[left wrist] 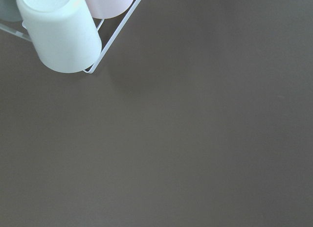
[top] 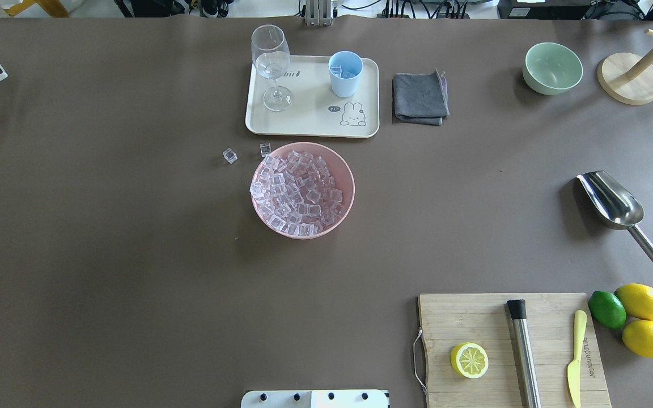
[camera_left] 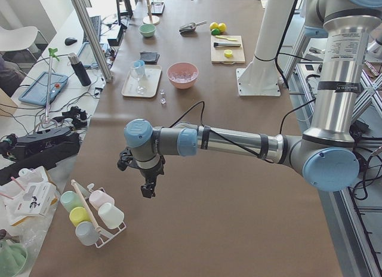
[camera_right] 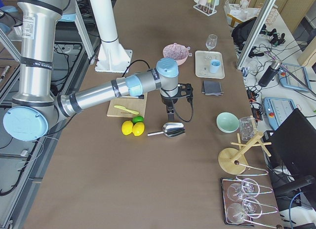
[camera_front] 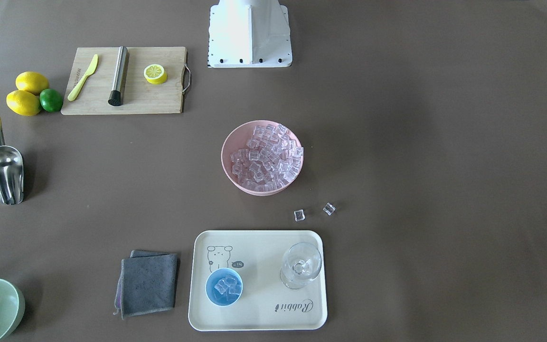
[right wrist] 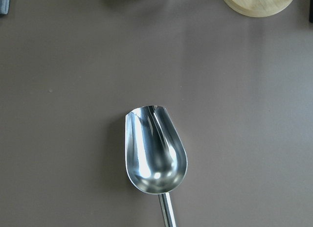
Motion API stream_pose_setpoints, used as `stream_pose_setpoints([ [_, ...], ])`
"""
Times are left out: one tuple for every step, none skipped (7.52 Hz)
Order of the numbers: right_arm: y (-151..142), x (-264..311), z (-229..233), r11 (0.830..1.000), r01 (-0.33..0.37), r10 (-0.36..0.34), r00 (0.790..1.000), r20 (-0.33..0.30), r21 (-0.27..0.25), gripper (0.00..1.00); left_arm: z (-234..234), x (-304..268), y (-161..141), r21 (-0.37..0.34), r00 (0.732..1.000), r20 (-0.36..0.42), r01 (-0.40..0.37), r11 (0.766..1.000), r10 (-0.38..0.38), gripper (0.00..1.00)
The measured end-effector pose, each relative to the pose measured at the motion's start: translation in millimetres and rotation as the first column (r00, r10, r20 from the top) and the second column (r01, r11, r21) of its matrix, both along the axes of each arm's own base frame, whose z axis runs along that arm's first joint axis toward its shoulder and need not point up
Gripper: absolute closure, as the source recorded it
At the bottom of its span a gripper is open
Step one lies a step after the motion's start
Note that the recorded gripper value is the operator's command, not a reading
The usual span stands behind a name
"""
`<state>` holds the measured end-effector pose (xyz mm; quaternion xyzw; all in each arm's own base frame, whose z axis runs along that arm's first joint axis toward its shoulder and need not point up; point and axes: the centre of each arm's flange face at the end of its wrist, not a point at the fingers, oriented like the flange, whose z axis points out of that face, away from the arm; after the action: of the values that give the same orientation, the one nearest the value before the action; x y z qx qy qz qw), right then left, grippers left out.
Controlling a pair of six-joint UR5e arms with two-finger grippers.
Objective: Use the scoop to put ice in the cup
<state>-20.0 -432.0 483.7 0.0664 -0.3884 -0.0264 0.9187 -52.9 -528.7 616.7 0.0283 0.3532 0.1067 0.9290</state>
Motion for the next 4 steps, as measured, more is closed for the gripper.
stream_pose_setpoints([
  [3, 25, 5, 1.0, 0.018, -0.018, 1.0, 0.001, 0.011, 0.0, 5, -7, 4, -0.011, 1.0, 0.003, 0.013, 1.0, -0.013, 0.01],
  [6, 48, 11, 1.0, 0.023, -0.023, 1.0, -0.001, 0.013, 0.0, 17, -14, 7, -0.03, 1.0, 0.003, 0.026, 0.999, -0.026, 0.01],
  [12, 67, 18, 1.0, 0.02, -0.02, 1.0, -0.003, 0.004, 0.0, 33, -21, 6, -0.052, 0.999, 0.004, 0.039, 0.998, -0.039, 0.01],
  [17, 84, 31, 1.0, 0.001, -0.001, 1.0, 0.0, -0.029, 0.0, 42, -26, 4, -0.062, 0.999, 0.008, 0.049, 0.997, -0.049, 0.01],
])
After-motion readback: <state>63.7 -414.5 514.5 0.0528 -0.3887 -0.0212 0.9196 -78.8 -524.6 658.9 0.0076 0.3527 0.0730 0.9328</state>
